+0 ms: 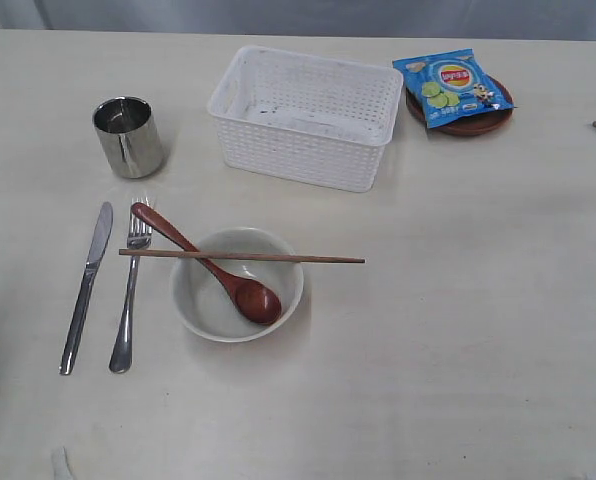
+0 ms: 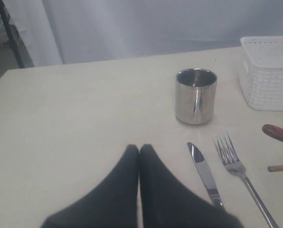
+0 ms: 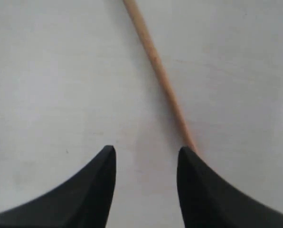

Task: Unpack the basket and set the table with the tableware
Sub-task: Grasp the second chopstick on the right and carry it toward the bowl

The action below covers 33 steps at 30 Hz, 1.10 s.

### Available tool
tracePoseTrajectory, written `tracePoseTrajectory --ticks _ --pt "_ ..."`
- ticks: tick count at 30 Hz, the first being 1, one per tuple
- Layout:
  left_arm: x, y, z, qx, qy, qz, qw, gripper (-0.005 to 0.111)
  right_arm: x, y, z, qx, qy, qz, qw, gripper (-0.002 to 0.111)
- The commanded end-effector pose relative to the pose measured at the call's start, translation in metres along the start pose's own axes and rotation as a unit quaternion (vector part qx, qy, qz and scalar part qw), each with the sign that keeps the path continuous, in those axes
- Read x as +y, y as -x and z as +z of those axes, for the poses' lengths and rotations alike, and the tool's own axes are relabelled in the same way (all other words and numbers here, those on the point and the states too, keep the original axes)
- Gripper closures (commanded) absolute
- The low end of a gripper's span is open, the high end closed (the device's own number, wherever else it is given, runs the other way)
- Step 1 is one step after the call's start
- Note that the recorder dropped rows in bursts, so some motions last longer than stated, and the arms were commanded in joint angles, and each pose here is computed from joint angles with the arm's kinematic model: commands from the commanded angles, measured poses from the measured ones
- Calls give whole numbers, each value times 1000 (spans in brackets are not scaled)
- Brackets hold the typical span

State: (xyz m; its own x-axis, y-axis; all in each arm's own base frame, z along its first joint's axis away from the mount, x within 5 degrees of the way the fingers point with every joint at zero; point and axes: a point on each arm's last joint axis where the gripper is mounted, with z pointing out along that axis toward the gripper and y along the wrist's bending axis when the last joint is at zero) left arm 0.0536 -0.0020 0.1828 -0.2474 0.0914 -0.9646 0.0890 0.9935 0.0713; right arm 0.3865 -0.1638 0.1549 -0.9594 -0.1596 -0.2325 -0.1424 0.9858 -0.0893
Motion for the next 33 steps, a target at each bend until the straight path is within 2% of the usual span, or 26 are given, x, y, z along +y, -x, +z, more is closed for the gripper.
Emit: tracePoseTrajectory --ticks 1,9,21,24,26,27,33 --pt "0 -1 0 0 -3 -1 1000 107 -15 11 6 -3 -1 1 1000 68" --pt "0 -1 0 0 -3 -1 1000 107 -25 28 31 17 31 -3 999 68" --pt "0 -1 0 0 -3 -1 1000 107 -25 21 72 58 46 -32 997 68" --pt "0 -1 0 0 -3 -1 1000 107 -24 19 75 70 53 -33 996 85" --pt "0 -1 0 0 -3 -1 1000 107 -23 16 77 79 61 -34 994 104" --pt "0 -1 0 0 -3 -1 1000 107 -22 16 77 81 62 -34 994 108" --pt "0 -1 0 0 -3 -1 1000 107 -17 26 58 45 85 -3 995 109"
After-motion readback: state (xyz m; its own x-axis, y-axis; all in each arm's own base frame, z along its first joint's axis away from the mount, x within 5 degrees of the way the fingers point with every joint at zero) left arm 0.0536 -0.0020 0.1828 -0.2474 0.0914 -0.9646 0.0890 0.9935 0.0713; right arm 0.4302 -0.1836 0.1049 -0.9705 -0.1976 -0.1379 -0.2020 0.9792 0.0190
